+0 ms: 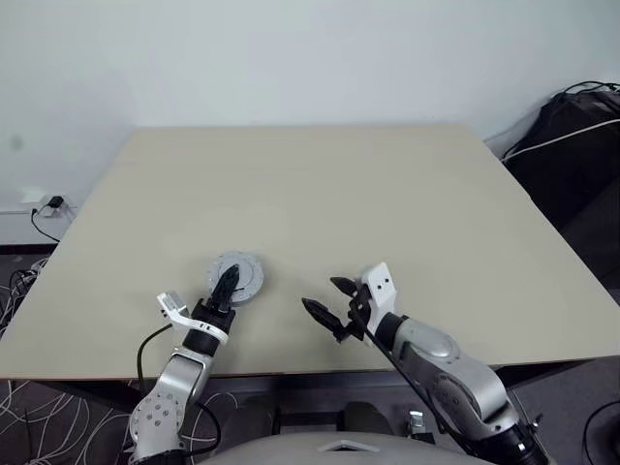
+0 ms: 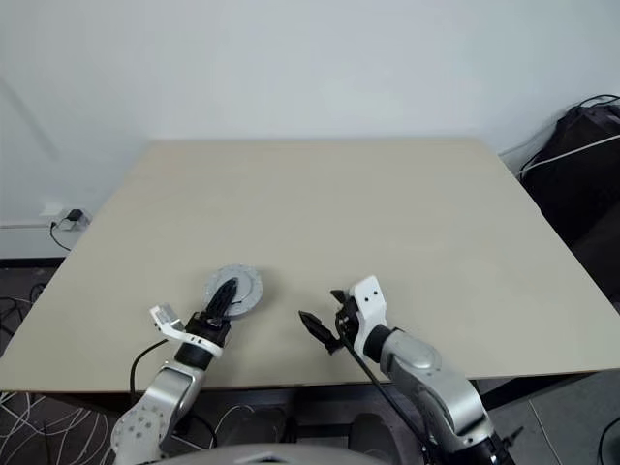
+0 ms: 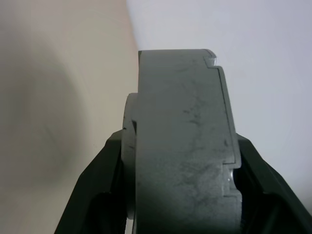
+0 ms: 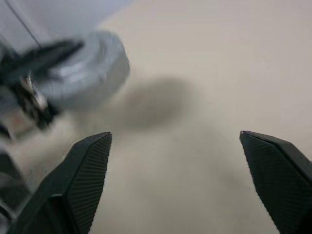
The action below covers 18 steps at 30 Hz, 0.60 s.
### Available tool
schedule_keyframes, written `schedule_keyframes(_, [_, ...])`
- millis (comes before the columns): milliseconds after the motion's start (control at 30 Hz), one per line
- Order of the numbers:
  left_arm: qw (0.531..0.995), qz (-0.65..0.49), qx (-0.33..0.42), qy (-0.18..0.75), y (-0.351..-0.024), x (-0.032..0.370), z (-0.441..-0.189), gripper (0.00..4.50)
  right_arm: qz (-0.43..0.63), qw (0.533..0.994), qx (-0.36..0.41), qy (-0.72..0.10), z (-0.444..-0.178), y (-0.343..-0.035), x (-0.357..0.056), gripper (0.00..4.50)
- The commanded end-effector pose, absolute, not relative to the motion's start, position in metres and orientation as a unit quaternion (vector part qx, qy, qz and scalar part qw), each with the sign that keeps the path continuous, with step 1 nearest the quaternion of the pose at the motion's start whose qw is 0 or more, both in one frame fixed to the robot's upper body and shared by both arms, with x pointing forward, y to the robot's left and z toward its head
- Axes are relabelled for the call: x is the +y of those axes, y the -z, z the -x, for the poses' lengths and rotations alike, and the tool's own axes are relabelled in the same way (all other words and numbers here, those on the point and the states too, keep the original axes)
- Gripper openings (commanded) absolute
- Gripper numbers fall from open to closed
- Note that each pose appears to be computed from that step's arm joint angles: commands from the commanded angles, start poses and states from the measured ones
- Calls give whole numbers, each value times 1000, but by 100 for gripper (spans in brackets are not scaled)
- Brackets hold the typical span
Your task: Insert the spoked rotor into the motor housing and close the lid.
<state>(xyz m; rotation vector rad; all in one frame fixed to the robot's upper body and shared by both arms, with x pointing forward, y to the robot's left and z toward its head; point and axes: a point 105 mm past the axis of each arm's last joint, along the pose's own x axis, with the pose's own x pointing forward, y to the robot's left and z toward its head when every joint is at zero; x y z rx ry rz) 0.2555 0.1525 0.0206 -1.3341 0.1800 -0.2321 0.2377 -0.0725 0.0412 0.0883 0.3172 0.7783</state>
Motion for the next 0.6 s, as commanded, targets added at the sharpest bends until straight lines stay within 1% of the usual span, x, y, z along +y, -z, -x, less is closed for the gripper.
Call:
schedule_keyframes(33, [791, 600, 50, 110, -35, 164, -270, 211, -1, 913, 98, -395, -236, -56, -72, 450])
schedule_keyframes(167, [807, 584, 52, 73, -29, 181, -288, 211, 28, 916, 91, -391, -231, -52, -79, 450])
schedule_keyframes(333, [824, 563, 61, 27, -20, 200, -308, 211, 51, 930, 74, -358, -232, -47, -89, 450])
schedule_keyframes(433, [829, 554, 72, -5, -15, 208, -321, 211, 38, 931, 77, -354, -231, -44, -90, 450])
schedule_keyframes(500, [830, 553, 72, -8, -15, 210, -325, 211, 29, 929, 82, -359, -230, -43, -89, 450])
schedule_keyframes(600, [834, 548, 65, -6, -22, 209, -339, 211, 21, 930, 80, -357, -229, -43, -89, 450])
